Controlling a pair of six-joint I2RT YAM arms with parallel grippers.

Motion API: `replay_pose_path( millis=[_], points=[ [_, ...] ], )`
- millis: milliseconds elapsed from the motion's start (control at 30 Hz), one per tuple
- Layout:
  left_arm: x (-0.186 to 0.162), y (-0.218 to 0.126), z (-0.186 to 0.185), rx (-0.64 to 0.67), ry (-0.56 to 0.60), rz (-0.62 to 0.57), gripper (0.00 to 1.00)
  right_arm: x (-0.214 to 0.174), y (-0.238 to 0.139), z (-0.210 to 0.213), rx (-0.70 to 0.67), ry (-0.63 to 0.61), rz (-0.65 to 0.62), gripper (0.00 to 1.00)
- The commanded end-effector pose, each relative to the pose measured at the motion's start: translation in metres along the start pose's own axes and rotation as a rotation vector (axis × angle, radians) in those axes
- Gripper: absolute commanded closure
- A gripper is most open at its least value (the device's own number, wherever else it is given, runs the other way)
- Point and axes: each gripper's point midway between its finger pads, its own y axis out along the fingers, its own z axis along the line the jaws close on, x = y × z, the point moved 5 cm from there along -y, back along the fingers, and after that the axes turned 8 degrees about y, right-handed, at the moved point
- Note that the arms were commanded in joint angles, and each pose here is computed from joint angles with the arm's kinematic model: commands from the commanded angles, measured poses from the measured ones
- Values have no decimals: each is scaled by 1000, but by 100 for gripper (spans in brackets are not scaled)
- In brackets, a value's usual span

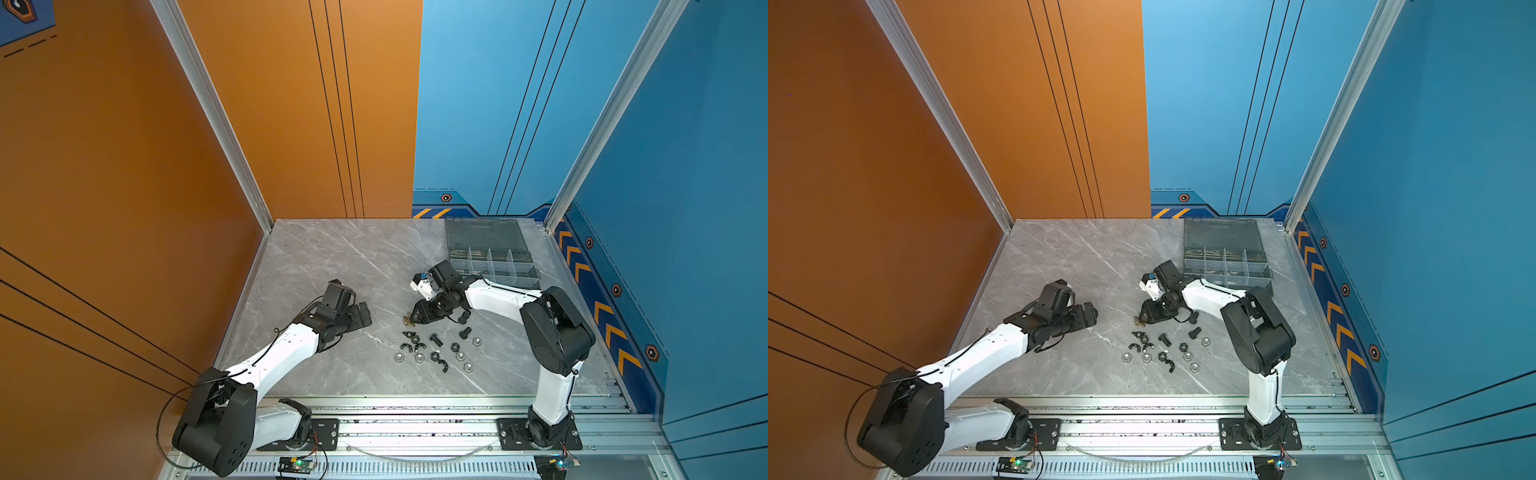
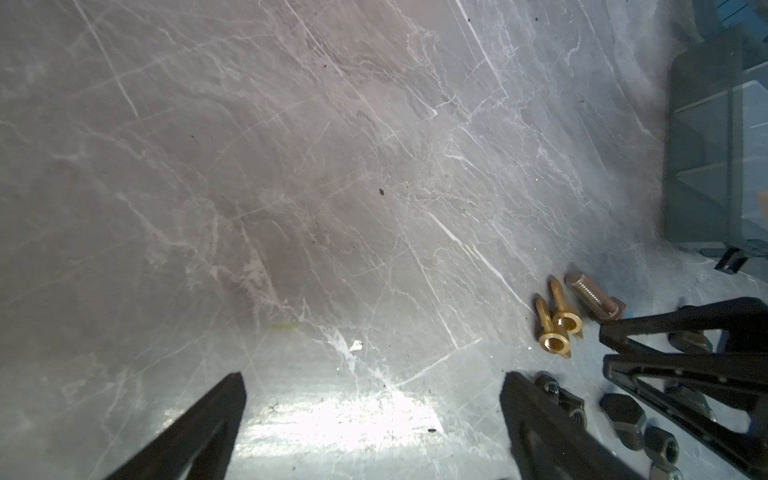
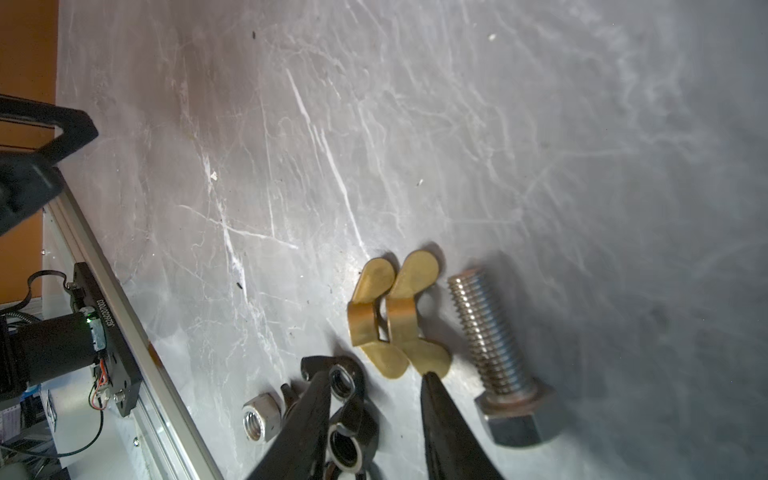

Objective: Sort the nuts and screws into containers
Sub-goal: 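Lower the right gripper and grasp a brass wing nut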

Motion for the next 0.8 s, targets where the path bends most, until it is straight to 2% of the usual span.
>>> replay_pose_path(
  millis=[0, 767],
  points=[
    [4, -3, -8, -18, 2, 7, 2, 12, 0, -6, -27, 15, -30, 62],
    [2, 1, -11, -13, 12, 25, 2, 20, 20, -16, -42, 17, -16, 70]
  ],
)
